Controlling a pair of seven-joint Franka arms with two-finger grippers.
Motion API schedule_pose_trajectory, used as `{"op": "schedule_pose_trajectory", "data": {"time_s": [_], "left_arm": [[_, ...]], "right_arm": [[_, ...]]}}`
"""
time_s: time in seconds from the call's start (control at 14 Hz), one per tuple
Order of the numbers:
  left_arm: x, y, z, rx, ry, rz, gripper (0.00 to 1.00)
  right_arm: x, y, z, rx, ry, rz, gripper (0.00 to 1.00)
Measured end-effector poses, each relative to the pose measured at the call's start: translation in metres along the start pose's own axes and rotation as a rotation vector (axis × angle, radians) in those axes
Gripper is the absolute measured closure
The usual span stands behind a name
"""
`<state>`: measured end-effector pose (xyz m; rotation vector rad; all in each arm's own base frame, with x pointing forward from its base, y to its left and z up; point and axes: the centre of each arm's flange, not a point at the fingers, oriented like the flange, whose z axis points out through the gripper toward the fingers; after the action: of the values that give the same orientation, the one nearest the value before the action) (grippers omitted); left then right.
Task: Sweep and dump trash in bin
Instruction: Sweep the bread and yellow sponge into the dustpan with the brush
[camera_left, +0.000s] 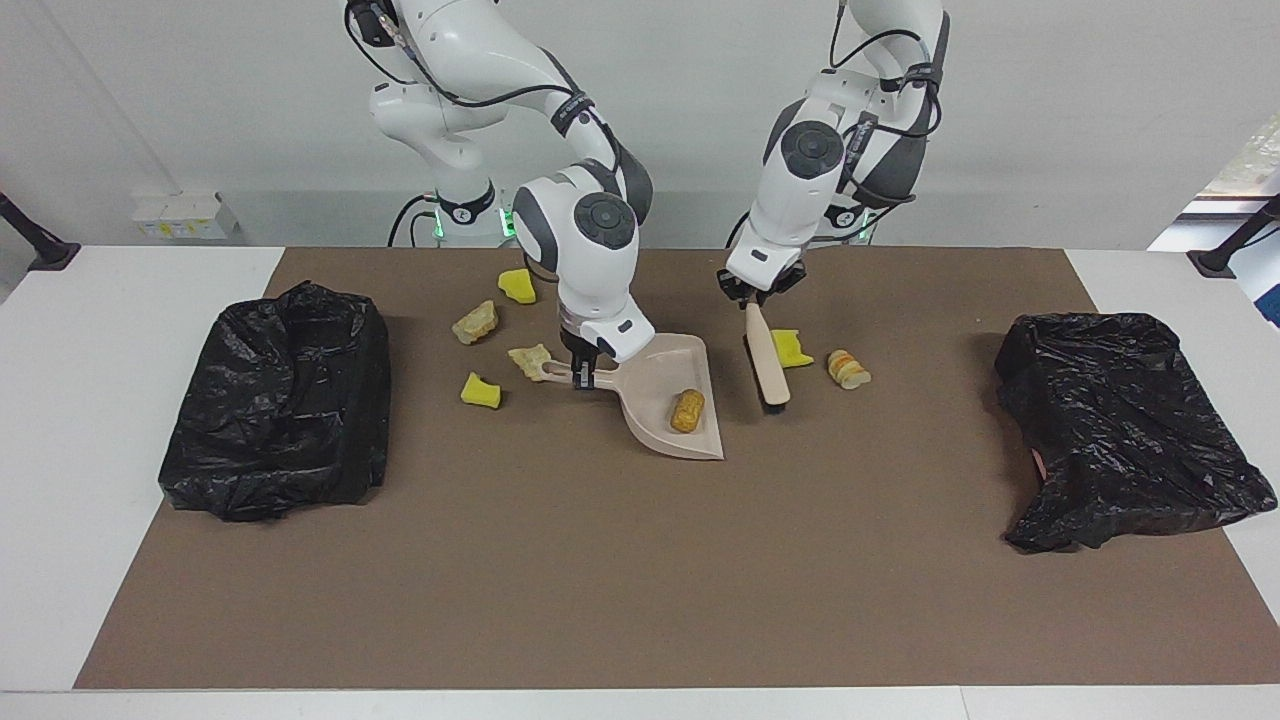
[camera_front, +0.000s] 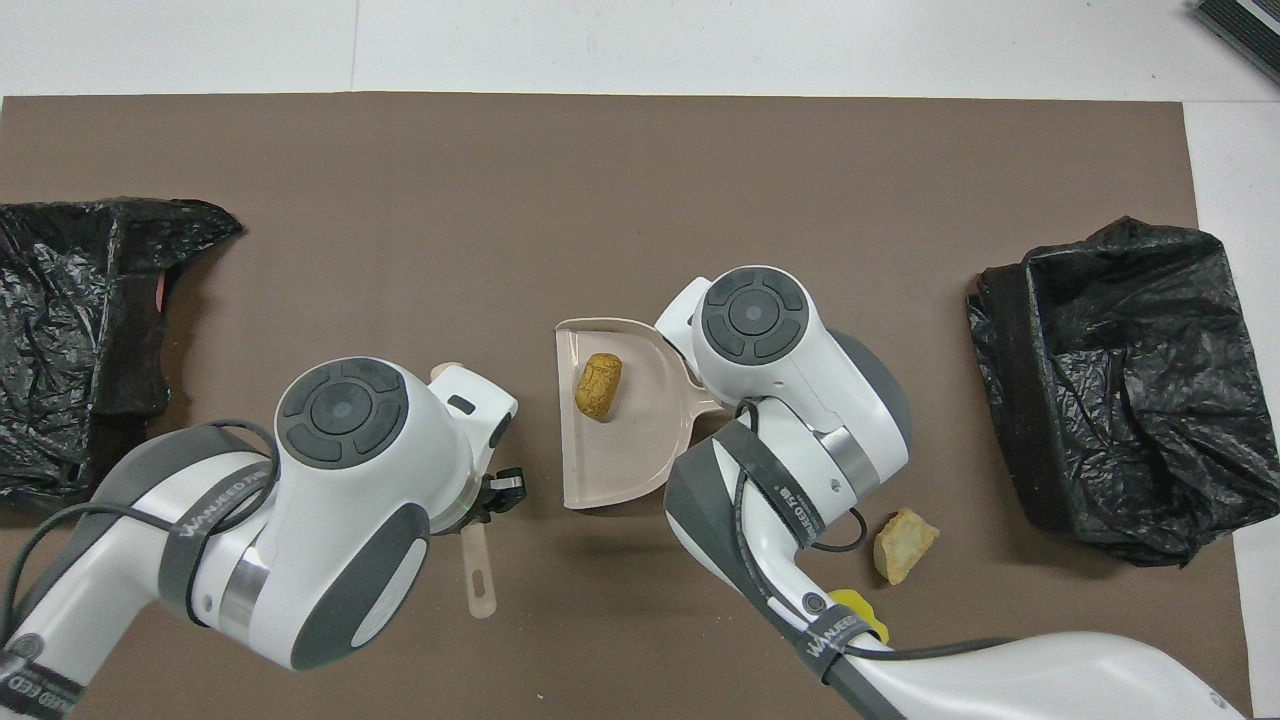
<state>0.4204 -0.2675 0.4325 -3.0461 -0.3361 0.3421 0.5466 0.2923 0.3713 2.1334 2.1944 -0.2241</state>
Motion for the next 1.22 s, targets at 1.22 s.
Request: {"op": "schedule_pose_trajectory", "data": {"time_s": [1.22], "left_arm": [[-0.023,-0.091,0.088,0.055,0.03,-0.335,0.74]], "right_arm": [[0.005,-0.003,-0.001,-0.014,0.002,-0.022,0.69]]}}
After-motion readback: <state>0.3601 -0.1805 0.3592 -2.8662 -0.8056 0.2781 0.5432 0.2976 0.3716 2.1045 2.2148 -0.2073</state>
